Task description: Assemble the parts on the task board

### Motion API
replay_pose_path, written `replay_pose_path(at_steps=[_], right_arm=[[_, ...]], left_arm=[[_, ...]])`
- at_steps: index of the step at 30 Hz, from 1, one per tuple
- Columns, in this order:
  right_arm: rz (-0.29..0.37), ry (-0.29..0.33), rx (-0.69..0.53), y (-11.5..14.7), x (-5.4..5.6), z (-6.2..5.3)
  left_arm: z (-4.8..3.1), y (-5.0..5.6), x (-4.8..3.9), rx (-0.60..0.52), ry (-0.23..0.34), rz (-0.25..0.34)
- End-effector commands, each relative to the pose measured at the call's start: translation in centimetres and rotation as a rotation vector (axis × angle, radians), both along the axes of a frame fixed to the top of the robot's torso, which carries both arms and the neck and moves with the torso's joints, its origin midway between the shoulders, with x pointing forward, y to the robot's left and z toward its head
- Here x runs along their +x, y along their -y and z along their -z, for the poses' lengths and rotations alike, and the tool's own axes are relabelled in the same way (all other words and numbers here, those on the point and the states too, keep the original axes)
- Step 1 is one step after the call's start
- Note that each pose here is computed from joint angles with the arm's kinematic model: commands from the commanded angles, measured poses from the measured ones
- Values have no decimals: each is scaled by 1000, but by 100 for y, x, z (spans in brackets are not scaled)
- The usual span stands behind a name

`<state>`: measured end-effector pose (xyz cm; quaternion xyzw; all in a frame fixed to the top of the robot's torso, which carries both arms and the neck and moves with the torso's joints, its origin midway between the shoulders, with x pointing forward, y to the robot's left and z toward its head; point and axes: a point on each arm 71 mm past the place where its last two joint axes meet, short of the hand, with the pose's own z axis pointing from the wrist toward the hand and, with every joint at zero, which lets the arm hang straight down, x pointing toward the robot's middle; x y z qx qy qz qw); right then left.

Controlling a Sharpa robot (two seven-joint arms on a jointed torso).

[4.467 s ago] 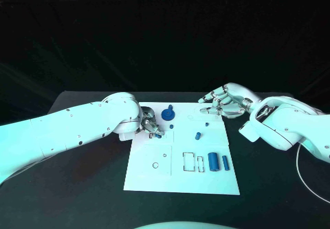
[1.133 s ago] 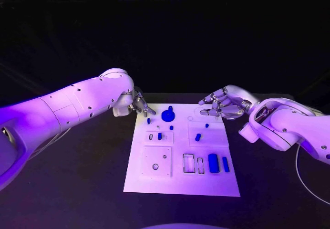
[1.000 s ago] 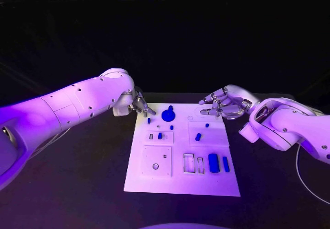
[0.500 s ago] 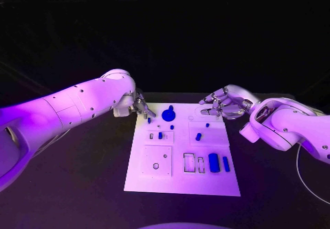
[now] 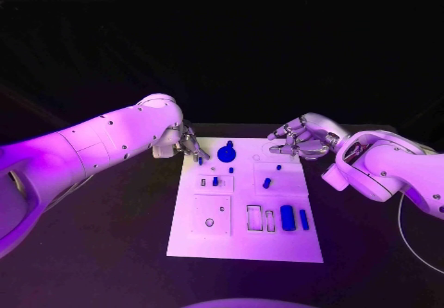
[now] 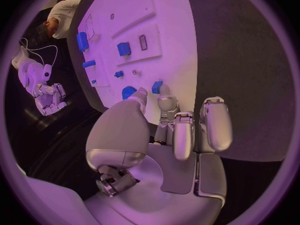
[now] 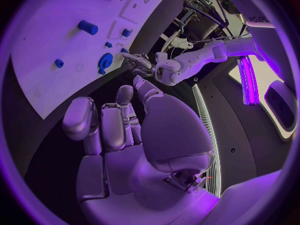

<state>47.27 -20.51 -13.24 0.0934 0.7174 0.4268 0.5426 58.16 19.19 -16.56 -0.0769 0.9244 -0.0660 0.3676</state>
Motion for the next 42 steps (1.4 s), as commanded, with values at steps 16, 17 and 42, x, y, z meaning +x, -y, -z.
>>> replay_pose_path(at_steps=[16, 17, 42], right_arm=[[-10, -6, -4, -14, -3, 9], [-11, -6, -4, -14, -3, 9], [-6, -10, -5, 5, 0, 20]], left_arm=[[7, 27, -10, -18, -13, 10], [8, 27, -10, -19, -14, 11], [-141, -5, -236, -206, 160, 51]])
